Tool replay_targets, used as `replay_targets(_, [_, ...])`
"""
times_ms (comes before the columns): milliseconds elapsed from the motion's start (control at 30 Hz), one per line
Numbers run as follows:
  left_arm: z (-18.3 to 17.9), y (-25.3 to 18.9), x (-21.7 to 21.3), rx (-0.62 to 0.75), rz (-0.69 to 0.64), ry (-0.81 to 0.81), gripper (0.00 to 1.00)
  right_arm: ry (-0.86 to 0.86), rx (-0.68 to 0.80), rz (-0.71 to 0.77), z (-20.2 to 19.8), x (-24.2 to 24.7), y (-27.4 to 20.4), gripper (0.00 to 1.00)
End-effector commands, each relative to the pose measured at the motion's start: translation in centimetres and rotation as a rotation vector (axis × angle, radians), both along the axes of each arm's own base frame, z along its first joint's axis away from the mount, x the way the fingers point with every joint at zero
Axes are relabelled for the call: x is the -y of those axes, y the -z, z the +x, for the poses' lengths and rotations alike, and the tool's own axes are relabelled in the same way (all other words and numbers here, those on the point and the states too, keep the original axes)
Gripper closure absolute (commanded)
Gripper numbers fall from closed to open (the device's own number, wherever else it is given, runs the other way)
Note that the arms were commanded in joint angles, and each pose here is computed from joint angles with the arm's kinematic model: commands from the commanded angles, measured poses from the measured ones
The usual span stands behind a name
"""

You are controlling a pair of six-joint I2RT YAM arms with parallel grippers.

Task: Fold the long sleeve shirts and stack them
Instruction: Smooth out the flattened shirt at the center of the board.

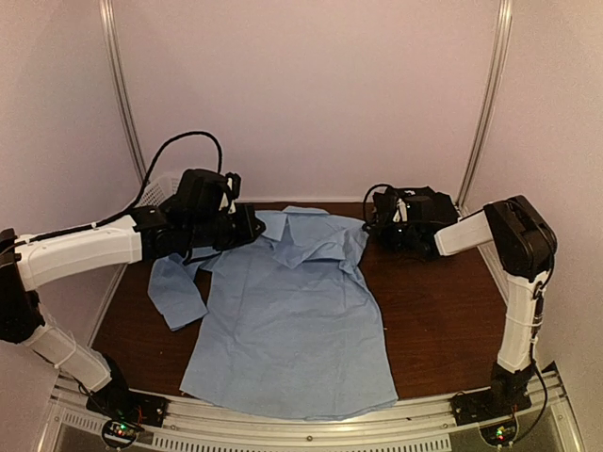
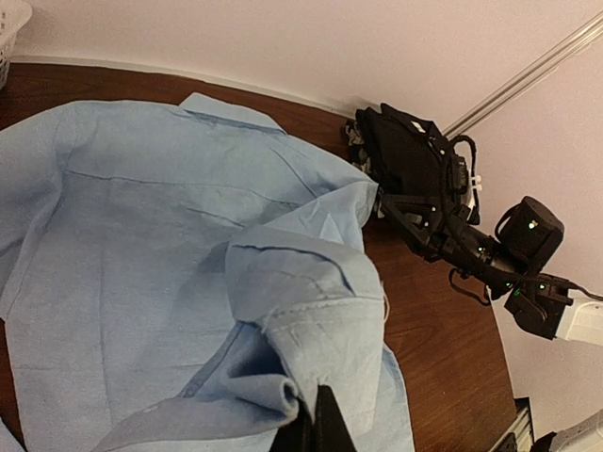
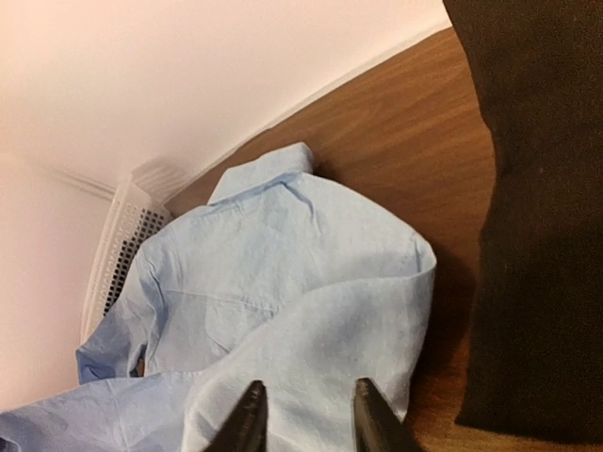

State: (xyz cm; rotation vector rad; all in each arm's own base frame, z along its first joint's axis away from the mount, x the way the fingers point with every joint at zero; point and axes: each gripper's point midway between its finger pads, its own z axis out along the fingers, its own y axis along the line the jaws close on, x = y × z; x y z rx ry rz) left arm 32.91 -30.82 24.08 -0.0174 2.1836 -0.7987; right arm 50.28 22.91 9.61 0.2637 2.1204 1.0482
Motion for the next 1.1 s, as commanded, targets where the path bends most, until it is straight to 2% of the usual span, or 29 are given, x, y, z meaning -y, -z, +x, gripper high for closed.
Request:
replay_targets(0, [0.4,-2.1,-0.8,0.051,-0.014,-0.017,1.00,-0.007,0.067,0.030,1.7,-0.6,-2.4,0.82])
replay_targets(100, [0.4,-2.1,-0.6,0.049,-0.015,-0.005,1.00,-0.005,0.071,-0.008,2.2,-0.5,-2.8,0.99])
replay_targets(267, [0.6,-2.5,-0.6,0.061,-0.005,-0.001,1.00,0.000,0.030,-0.115,2.8,0.0,-2.4,1.00])
replay_targets(300, [0.6,-2.7,-0.8,0.065,-0.002,-0.005,1.00,-0.002,0.015,-0.140,2.5,0.2,-2.0,0.96])
replay_targets(433, [0.3,-3.3,-1.7,0.098,0.015,-0.020,1.00,-0.021,-0.047,-0.224,1.2,0.7,0.3,0.67])
replay_targets(500, [0.1,-3.2,-2.0,0.104,0.025,-0.019,1.00,-0.029,-0.068,-0.250,0.7,0.9,1.3,0.55])
replay_targets(600, [-0.2,-2.4,-1.7,0.094,0.043,0.011,1.00,-0.049,-0.085,-0.256,0.5,0.5,2.5,0.48])
replay_targets(733, [-0.2,-1.8,-1.2,0.080,0.041,0.030,1.00,-0.077,-0.090,-0.245,1.2,-0.6,3.3,0.47])
replay_targets(800, [-0.1,-1.8,-1.1,0.080,0.041,0.030,1.00,-0.085,-0.094,-0.237,1.8,-1.0,3.8,0.49])
replay_targets(867, [0.0,-2.0,-1.2,0.085,0.039,0.025,1.00,-0.091,-0.098,-0.231,2.2,-1.4,4.0,0.56])
replay_targets(1067, [0.1,-2.0,-0.7,0.091,0.047,0.050,1.00,-0.049,-0.052,-0.277,4.0,-0.8,1.4,0.94])
